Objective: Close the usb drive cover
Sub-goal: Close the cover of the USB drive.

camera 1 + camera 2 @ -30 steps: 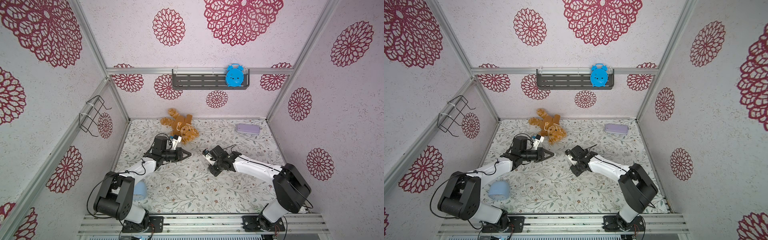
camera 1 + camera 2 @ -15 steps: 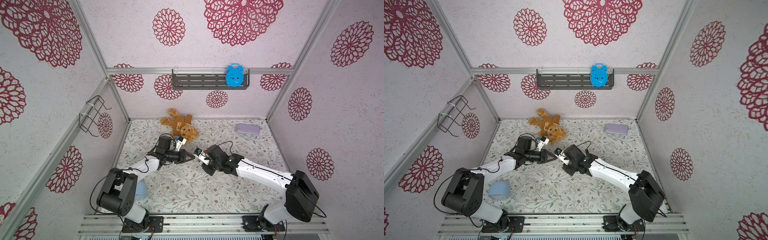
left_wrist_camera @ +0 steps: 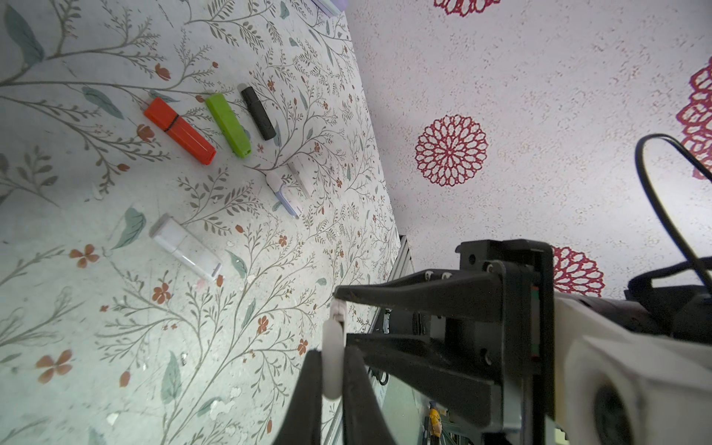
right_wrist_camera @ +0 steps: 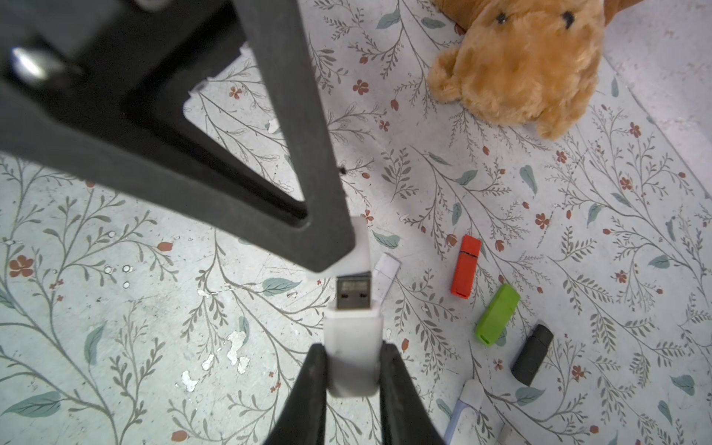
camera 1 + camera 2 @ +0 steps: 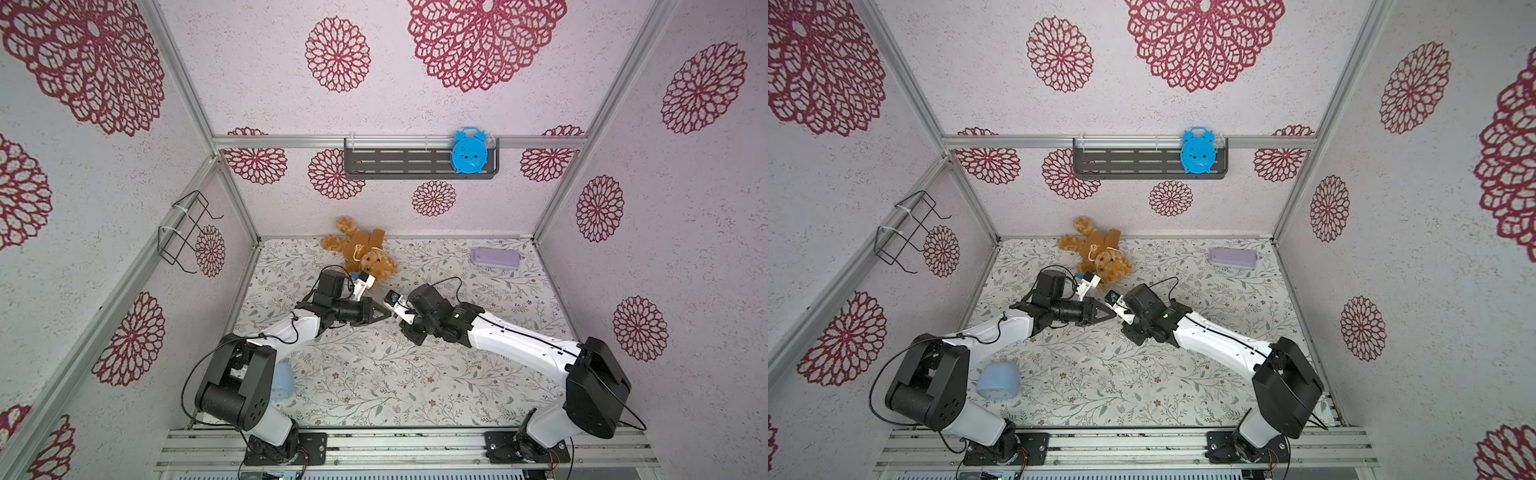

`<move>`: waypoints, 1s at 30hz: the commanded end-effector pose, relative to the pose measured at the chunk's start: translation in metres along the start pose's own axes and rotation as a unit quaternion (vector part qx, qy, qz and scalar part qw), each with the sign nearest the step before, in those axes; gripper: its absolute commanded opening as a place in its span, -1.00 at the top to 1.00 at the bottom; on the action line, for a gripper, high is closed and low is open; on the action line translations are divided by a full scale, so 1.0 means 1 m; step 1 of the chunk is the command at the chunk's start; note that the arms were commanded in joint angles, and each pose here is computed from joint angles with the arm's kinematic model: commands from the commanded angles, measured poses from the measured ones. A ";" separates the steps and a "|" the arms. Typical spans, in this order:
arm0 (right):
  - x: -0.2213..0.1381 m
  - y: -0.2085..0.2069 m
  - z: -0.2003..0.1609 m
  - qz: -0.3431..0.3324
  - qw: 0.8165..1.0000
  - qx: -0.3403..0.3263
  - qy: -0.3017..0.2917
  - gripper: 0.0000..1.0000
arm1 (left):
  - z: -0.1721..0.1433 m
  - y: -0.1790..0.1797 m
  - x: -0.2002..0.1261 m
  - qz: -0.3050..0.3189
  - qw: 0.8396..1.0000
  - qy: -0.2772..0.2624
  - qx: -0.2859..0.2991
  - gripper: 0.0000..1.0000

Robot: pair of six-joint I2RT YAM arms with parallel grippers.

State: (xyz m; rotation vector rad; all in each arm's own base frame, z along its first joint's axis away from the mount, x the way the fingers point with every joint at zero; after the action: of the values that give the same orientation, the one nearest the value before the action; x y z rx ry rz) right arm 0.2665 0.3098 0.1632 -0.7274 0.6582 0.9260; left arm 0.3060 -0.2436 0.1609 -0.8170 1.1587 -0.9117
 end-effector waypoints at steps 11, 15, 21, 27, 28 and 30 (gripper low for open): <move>-0.008 -0.004 0.027 -0.013 0.999 -0.019 -0.044 0.55 | -0.009 -0.007 0.008 -0.020 0.999 0.034 0.009 0.87; -0.010 -0.007 0.038 -0.022 0.997 -0.029 -0.064 0.56 | -0.017 -0.010 0.014 -0.026 0.998 0.064 0.011 0.87; -0.016 -0.014 0.058 -0.033 0.994 -0.041 -0.092 0.57 | -0.029 -0.007 0.021 -0.020 0.995 0.093 0.012 0.87; -0.029 -0.019 0.081 -0.039 0.988 -0.037 -0.143 0.60 | -0.030 -0.010 0.024 -0.027 0.995 0.098 0.015 0.88; -0.030 -0.020 0.084 -0.040 0.987 -0.037 -0.151 0.60 | -0.030 -0.011 0.024 -0.031 0.994 0.100 0.016 0.88; -0.030 -0.024 0.087 -0.048 0.987 -0.035 -0.152 0.62 | -0.031 -0.012 0.024 -0.034 0.994 0.101 0.015 0.88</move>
State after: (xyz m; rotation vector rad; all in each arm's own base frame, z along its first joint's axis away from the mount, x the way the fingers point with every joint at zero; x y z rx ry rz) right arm 0.2675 0.3146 0.1662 -0.7878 0.6267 0.9477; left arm 0.3034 -0.2543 0.1552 -0.7591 1.2111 -0.9686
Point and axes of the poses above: each gripper's point midway between its finger pads, its own x axis out along the fingers, its own y axis along the line the jaws close on, z = x × y, the point moved 2 cm from there along -x, back along the fingers, and after that the axes turned 10 degrees about -x, right-handed, at the moved point
